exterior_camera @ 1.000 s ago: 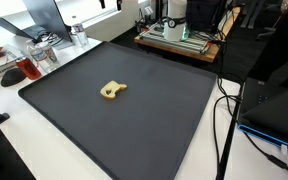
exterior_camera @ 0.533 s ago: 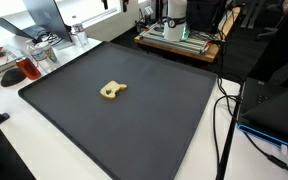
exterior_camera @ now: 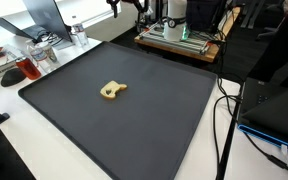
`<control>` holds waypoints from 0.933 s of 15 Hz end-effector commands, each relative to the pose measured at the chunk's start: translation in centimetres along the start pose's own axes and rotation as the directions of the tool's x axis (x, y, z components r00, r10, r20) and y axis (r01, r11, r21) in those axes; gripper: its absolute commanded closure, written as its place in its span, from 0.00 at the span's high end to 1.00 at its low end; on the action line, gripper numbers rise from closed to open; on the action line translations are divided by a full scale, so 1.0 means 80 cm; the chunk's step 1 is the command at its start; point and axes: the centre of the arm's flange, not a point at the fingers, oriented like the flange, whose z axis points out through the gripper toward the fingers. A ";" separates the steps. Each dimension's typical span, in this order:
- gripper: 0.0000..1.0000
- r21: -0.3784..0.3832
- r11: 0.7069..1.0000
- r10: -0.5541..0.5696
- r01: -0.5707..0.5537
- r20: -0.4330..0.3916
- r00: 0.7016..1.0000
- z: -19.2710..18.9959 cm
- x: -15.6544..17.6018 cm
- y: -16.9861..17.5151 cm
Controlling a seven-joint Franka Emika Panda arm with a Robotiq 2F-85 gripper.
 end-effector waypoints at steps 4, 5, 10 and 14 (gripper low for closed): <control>1.00 -0.142 0.988 -0.050 0.064 0.094 0.994 0.008 0.087 -0.057; 1.00 -0.154 0.986 -0.055 0.070 0.101 0.993 0.009 0.096 -0.064; 1.00 -0.233 0.966 -0.081 0.111 0.131 0.988 0.028 0.144 -0.099; 1.00 -0.292 0.951 -0.062 0.098 0.131 0.990 0.051 0.178 -0.113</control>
